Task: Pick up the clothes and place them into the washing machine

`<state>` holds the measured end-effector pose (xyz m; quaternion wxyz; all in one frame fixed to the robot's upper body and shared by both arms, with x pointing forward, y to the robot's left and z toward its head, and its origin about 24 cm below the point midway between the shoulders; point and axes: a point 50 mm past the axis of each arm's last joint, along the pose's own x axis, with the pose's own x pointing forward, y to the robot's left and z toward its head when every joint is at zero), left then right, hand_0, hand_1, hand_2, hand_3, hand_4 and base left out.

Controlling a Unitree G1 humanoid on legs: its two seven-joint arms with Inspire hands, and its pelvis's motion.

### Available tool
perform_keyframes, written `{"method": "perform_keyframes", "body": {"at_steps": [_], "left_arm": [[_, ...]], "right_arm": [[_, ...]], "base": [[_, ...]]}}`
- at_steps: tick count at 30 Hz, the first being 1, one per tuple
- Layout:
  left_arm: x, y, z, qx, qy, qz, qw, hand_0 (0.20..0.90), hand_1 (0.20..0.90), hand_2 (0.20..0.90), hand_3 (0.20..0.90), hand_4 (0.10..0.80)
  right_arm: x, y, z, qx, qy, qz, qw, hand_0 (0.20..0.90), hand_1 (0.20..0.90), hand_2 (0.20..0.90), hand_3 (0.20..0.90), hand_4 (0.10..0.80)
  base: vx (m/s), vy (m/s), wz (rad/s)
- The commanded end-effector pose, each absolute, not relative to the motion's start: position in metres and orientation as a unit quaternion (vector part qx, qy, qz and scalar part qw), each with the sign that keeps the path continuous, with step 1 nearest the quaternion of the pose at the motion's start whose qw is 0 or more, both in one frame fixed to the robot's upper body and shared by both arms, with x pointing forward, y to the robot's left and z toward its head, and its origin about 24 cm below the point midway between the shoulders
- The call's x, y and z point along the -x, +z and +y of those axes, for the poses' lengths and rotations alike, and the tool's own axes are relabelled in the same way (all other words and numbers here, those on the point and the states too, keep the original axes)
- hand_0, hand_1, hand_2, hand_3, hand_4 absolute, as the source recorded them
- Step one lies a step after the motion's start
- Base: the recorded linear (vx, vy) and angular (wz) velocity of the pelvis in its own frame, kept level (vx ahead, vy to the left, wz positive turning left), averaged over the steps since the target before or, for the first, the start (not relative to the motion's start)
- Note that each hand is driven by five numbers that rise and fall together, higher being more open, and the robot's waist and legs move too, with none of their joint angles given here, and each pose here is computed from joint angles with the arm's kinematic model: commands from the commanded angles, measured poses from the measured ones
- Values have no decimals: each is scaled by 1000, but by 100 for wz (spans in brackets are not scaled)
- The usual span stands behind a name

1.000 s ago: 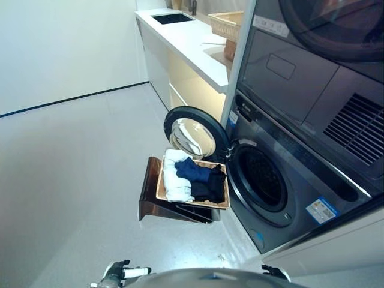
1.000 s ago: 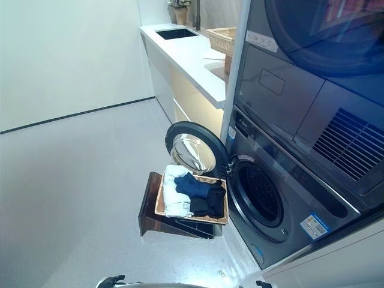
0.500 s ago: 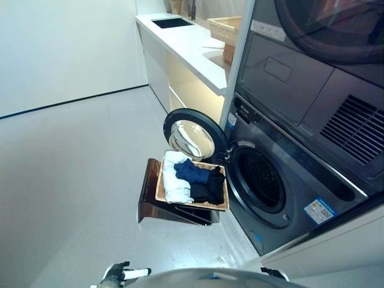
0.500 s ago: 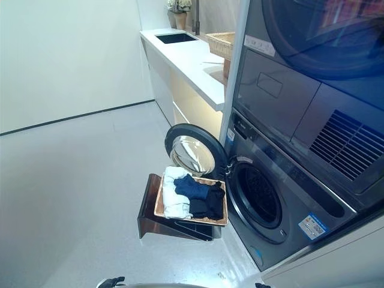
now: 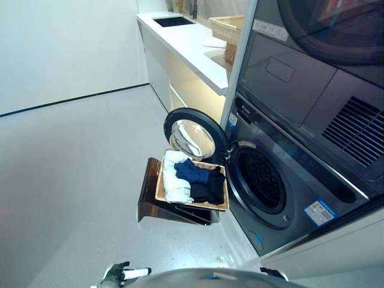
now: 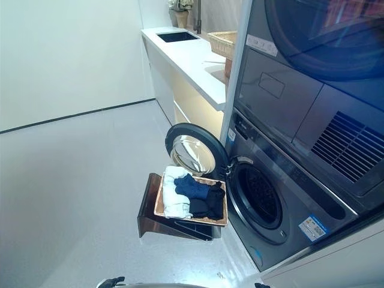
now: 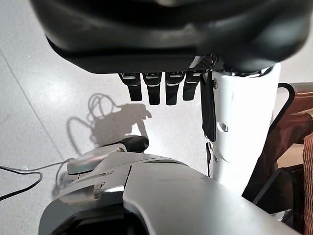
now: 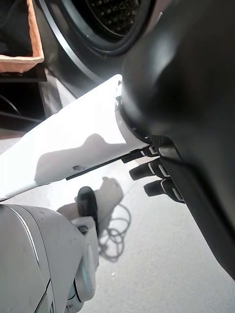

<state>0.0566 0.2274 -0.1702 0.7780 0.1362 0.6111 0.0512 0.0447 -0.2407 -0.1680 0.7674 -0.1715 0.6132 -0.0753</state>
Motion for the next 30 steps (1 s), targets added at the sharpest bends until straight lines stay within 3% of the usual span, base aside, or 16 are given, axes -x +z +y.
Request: {"method": "perform_keyframes", "body": {"at_steps": [1,7,11,18,26,29,30], "left_arm": [[-83,-168,218,-126,60,593,793,900,900,900,900,800],[-90,-166,223,-120,75,585,798,900,900,900,900,800],[-112,-161,221,-106,86,558,818,900,900,900,900,800],[-91,-167,213,-93,86,576,808,900,900,900,900,800],[-101,-164,214,-92,88,556,822,900,900,900,900,800],[-113,-161,213,-97,87,537,833,900,900,900,900,800],[-134,-155,208,-103,82,509,851,900,900,900,900,800]], "right_arm": [[-70,-162,-249,199,-75,594,776,900,900,900,900,800],[-75,-162,-248,204,-68,589,779,900,900,900,900,800],[-87,-157,-258,226,-67,570,787,900,900,900,900,800],[-78,-152,-276,239,-99,579,774,900,900,900,900,800],[-106,-148,-271,243,-87,545,798,900,900,900,900,800],[-116,-146,-268,247,-84,532,806,900,900,900,900,800],[-125,-144,-265,257,-73,520,811,900,900,900,900,800]], "base": [[0,0,0],[6,-126,-10],[-81,-173,33],[188,101,29],[115,154,-50],[71,49,-51],[72,34,-4]]}}
